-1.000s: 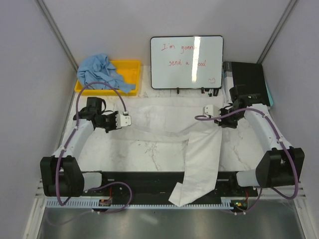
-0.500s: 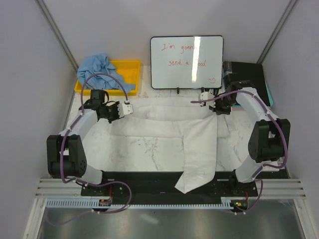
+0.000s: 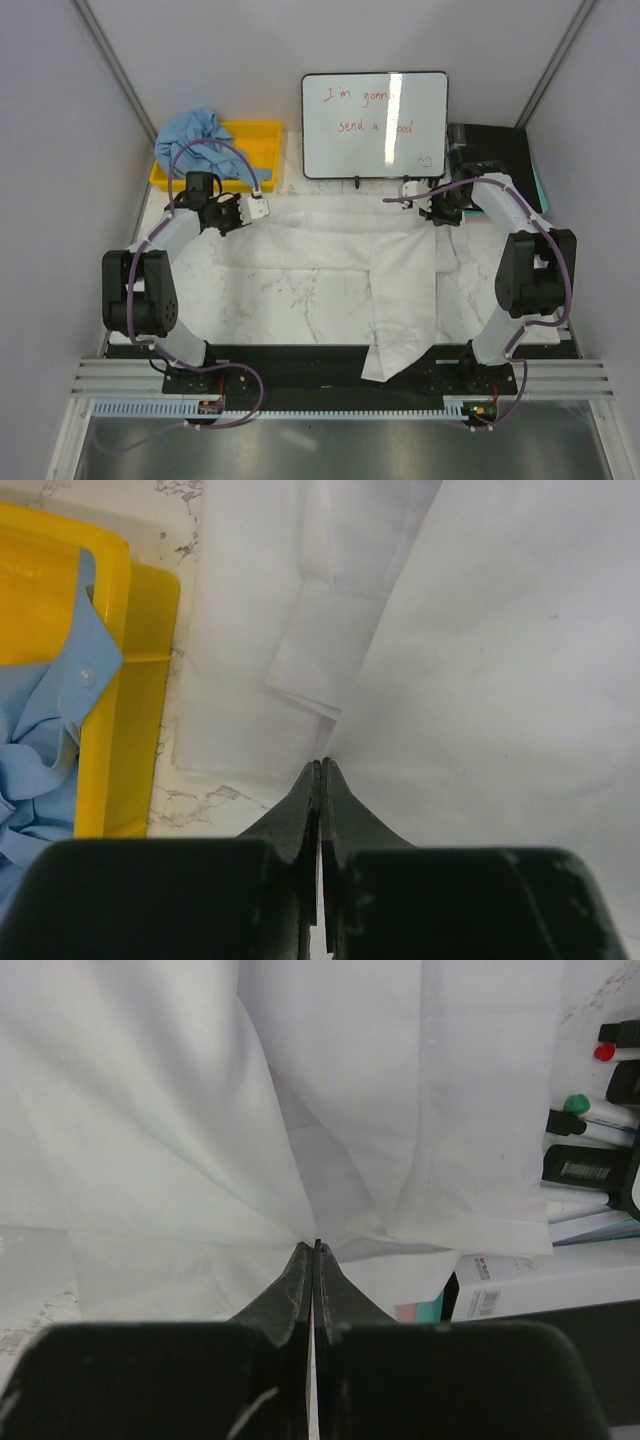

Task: Fold and stack the long sleeve shirts
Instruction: Fold the shirt

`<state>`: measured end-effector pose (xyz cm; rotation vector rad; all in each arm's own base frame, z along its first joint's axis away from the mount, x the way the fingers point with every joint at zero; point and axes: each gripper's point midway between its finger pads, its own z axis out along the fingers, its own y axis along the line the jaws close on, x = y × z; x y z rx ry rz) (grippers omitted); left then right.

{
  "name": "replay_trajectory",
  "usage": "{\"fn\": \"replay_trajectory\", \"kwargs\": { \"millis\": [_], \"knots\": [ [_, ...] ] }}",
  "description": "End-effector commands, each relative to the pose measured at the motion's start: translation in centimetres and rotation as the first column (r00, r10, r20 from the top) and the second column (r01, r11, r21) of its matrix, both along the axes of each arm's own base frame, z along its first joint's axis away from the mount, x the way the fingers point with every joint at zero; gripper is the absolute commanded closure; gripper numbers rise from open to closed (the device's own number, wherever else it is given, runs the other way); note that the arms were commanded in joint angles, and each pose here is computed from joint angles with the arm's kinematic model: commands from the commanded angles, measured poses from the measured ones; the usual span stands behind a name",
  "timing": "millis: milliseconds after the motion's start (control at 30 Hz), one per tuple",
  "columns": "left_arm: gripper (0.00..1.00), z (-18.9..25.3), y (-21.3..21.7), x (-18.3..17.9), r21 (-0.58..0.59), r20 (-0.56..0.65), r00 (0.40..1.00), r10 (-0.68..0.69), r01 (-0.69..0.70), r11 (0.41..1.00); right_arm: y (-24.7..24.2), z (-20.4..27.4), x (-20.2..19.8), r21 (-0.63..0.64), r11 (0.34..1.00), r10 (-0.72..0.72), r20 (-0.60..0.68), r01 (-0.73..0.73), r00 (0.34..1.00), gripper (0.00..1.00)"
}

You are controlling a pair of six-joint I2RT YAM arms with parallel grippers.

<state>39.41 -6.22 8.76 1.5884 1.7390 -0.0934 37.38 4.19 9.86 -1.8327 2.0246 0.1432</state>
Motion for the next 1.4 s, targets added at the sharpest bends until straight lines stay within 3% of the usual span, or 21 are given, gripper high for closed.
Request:
{"fn": "replay_trajectory", "kwargs": {
  "millis": [0,300,433,533,567,600,667,700,833,967,1133,1367],
  "knots": [
    [0.98,1.0,0.0,2.6,0.006,0.051,0.998,0.028,-0.028,1.0,-0.3,1.3,2.0,0.012,1.0,-0.017,0.064,0.016,0.998,1.0],
    [0.98,-1.0,0.1,1.4,0.039,0.017,1.0,-0.017,0.016,0.999,0.6,0.8,2.0,0.026,0.999,-0.023,0.042,0.022,0.999,1.0],
    [0.98,-1.9,0.3,1.2,0.047,-0.011,1.0,0.009,-0.008,0.999,1.0,-0.3,1.8,0.01,1.0,-0.028,0.023,0.028,0.999,0.95],
    [0.91,-1.6,0.4,1.4,0.028,-0.026,0.998,0.05,-0.049,0.998,0.9,-0.2,2.2,0.015,0.996,-0.084,0.01,0.084,0.996,0.68],
    [0.83,-1.2,0.5,1.6,0.022,-0.025,0.997,0.069,-0.068,0.997,0.6,-0.2,2.1,0.007,0.995,-0.104,-0.001,0.104,0.995,0.5],
    [0.67,-0.9,0.5,1.3,0.01,-0.044,0.995,0.094,-0.094,0.996,0.4,0.0,1.9,0.007,0.993,-0.12,-0.011,0.121,0.993,0.42],
    [0.56,0.6,0.8,1.1,-0.012,-0.044,0.991,0.127,-0.128,0.992,-1.0,0.6,0.7,0.01,0.985,-0.17,-0.051,0.17,0.984,0.26],
    [0.42,0.5,1.1,-0.1,-0.027,-0.105,0.982,0.155,-0.158,0.987,-1.5,0.9,0.2,0.016,0.981,-0.193,-0.062,0.194,0.979,0.24],
    [0.36,1.9,2.7,-2.3,-0.109,-0.221,0.939,0.265,-0.294,0.95,-4.5,2.1,-2.5,0.093,0.924,-0.347,-0.197,0.37,0.917,0.22],
    [0.35,2.1,3.0,-4.6,-0.198,-0.368,0.875,0.315,-0.404,0.893,-5.2,2.5,-4.8,0.179,0.828,-0.438,-0.386,0.532,0.812,0.23],
    [0.29,-0.1,3.1,-7.3,-0.172,-0.549,0.756,0.357,-0.52,0.837,-3.7,0.3,-7.3,0.17,0.751,-0.447,-0.58,0.638,0.681,0.32],
    [0.3,-1.7,4.8,-7.4,-0.134,-0.661,0.616,0.428,-0.658,0.741,-2.8,-1.7,-7.7,0.11,0.662,-0.494,-0.68,0.741,0.542,0.31]
  ]
}}
